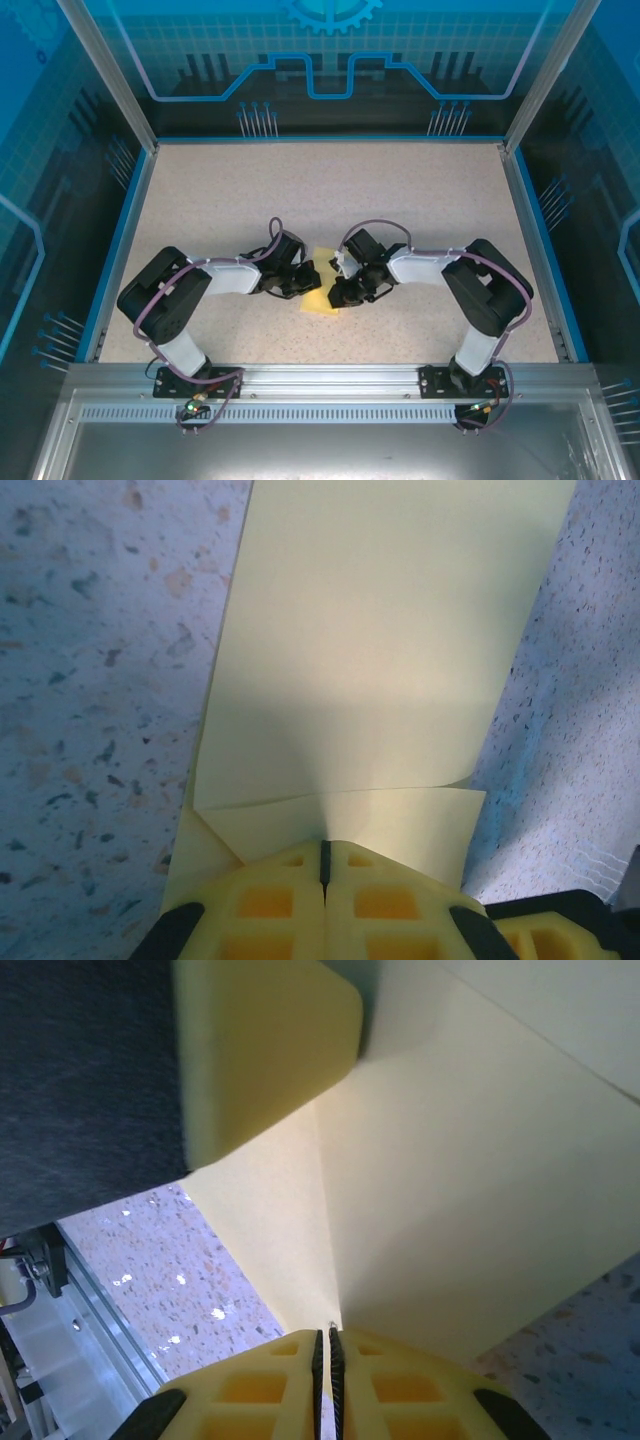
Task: Fold a paper plane with a square sheet of paper (pick it up from the middle)
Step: Fold the triangle a second time at the center of the table.
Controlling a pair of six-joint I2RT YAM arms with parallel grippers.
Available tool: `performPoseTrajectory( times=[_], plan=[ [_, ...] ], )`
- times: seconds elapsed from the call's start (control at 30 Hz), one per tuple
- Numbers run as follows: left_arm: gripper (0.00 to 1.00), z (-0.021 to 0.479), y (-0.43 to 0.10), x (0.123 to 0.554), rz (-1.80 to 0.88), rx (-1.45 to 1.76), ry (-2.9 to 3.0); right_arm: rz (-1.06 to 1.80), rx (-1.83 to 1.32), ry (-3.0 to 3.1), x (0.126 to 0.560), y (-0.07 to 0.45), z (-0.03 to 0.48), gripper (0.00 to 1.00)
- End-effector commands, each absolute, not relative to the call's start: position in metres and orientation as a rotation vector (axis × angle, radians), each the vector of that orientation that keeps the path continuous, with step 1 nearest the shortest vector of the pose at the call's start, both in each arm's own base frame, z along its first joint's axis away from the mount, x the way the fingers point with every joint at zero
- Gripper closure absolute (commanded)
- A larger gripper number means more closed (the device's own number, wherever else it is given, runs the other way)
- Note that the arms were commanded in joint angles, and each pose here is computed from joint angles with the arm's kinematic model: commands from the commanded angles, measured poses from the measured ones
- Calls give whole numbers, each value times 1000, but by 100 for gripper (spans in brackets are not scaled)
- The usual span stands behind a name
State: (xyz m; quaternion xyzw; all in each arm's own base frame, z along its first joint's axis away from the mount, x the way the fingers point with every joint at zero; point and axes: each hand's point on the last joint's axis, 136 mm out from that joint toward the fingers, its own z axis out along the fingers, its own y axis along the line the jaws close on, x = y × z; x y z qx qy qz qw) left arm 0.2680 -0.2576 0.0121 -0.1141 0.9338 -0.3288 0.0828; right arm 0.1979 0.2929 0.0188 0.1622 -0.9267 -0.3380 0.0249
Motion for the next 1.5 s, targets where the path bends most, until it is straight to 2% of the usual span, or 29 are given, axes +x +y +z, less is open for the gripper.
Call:
performPoseTrajectory(
  times=[0.0, 0.27, 0.73, 1.47],
  plan=[
    [100, -29, -230, 241, -768, -431, 2927, -1002, 507, -2839, 193, 290, 11, 86],
    [100, -30, -229, 240, -761, -437, 2929, -974, 504, -2810, 187, 288, 4, 86],
    [100, -32, -229, 239, -757, -441, 2931, -1093, 540, -2786, 183, 296, 32, 86],
    [100, -32, -228, 238, -753, -445, 2933, -935, 519, -2777, 170, 286, -3, 86]
  ],
)
